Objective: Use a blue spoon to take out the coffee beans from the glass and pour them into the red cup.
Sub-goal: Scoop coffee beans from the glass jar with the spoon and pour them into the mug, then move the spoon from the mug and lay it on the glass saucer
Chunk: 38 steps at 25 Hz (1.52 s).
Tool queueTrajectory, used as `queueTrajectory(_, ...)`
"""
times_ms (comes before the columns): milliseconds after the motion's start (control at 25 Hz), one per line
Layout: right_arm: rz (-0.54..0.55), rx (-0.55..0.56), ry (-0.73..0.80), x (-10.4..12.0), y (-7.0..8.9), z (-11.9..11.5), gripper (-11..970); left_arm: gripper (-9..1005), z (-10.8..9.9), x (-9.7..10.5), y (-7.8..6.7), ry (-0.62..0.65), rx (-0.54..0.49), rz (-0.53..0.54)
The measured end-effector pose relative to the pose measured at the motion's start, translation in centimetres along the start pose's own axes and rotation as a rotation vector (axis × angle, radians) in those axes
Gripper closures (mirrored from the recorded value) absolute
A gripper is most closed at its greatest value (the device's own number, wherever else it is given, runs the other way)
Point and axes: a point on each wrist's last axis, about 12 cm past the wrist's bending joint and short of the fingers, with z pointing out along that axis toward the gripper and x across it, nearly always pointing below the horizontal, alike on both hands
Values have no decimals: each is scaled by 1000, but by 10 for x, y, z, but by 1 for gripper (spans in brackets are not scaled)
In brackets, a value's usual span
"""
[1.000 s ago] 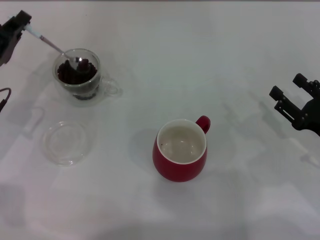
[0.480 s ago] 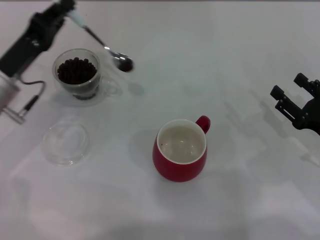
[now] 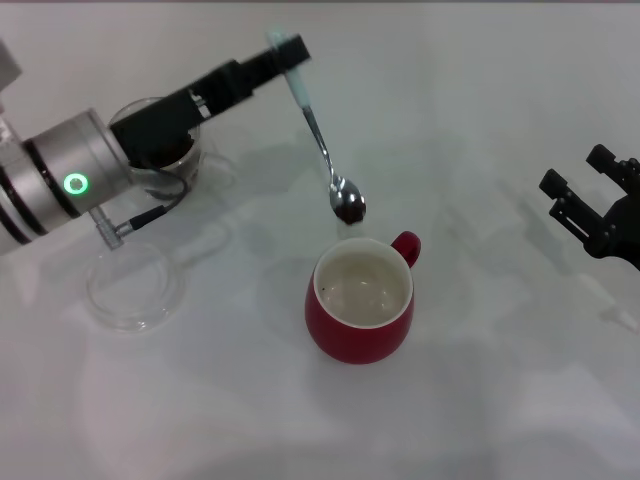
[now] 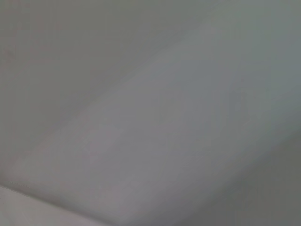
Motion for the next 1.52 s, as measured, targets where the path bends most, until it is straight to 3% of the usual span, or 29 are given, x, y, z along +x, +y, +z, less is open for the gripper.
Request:
queueTrajectory(280, 0, -4, -1, 0, 0, 0, 222, 863, 25, -6, -9, 197, 63, 265)
queueTrajectory(520, 1, -4, -2, 0, 0, 0, 222, 863, 41, -7, -17, 305, 134, 383)
queueTrajectory(760, 2, -6, -1, 0, 1, 0, 222, 863, 40, -7, -27, 244, 235, 504)
queueTrajectory(920, 4, -8, 0, 0, 1, 1, 222, 863, 2, -14, -20, -11, 168, 412)
queueTrajectory(1080, 4, -6, 1, 0, 1, 2, 221, 863, -58, -7, -1, -228, 0, 228)
queueTrajectory(1200, 3, -7, -6, -1, 1, 3, 221, 863, -107, 14, 6, -343, -109, 68)
queueTrajectory(1360, 2, -8, -10, -2, 1, 5, 221, 863, -167, 48, 8, -445, -252, -60)
queueTrajectory(1520, 2, -8, -11, -2, 1, 5, 221, 863, -201, 71, 4, -482, -356, -95)
